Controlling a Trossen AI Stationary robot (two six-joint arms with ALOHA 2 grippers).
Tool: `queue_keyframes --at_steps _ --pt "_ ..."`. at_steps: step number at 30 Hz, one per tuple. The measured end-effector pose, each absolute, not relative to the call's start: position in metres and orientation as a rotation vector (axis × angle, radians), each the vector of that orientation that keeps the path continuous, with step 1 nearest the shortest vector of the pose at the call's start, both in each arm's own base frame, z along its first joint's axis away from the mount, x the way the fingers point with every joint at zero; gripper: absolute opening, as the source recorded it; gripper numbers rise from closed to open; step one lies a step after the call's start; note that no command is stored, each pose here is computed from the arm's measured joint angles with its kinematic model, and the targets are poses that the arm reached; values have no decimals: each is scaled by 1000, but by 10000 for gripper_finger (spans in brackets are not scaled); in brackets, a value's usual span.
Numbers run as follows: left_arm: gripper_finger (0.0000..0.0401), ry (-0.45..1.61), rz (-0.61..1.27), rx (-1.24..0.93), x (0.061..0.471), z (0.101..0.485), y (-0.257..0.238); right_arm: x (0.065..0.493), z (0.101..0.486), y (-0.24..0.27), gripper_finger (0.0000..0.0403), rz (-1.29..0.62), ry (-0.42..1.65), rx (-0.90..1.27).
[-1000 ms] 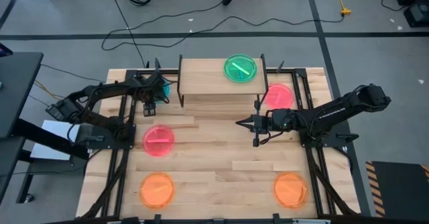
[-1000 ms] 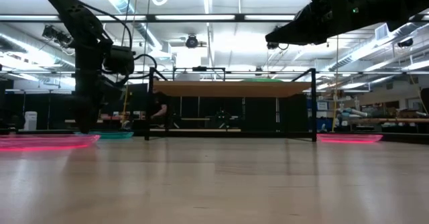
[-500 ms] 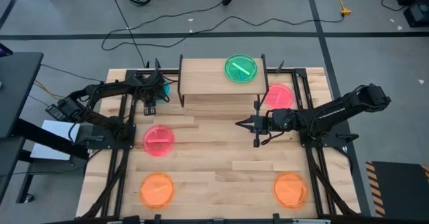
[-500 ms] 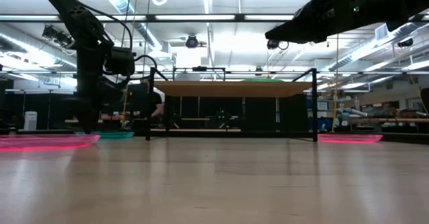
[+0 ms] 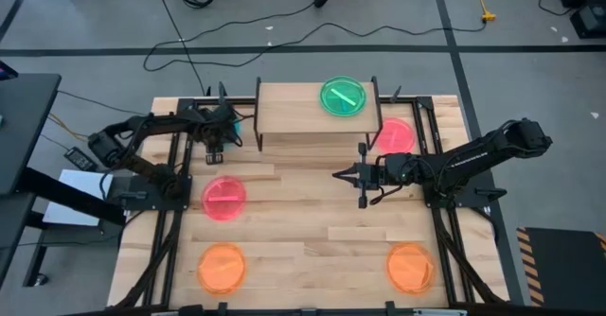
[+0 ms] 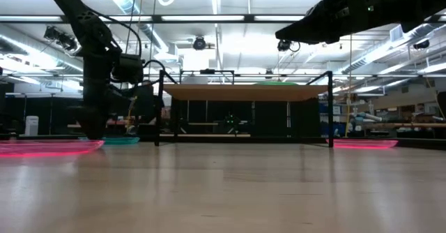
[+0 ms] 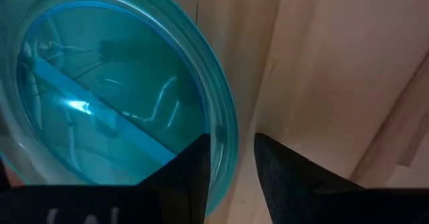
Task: Place and stack plates onto a shelf
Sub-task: Stack the blue plate on top of the green plate on the shelf
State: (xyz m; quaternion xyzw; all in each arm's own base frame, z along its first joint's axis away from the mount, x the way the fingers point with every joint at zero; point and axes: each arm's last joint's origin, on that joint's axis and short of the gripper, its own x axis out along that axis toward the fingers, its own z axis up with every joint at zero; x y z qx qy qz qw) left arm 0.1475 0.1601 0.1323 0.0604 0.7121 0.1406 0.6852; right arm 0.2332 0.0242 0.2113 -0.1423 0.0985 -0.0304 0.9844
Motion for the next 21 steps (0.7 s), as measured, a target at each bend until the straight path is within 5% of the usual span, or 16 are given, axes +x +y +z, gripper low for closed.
queue_keyframes --at_steps 7,15,21 --pt "107 1609 326 159 149 132 160 233 211 24 9 -59 198 -286" --pt "13 1612 373 232 151 132 165 233 211 24 9 -58 198 -286" --pt "10 1642 376 289 154 133 161 233 211 24 9 -59 198 -277"
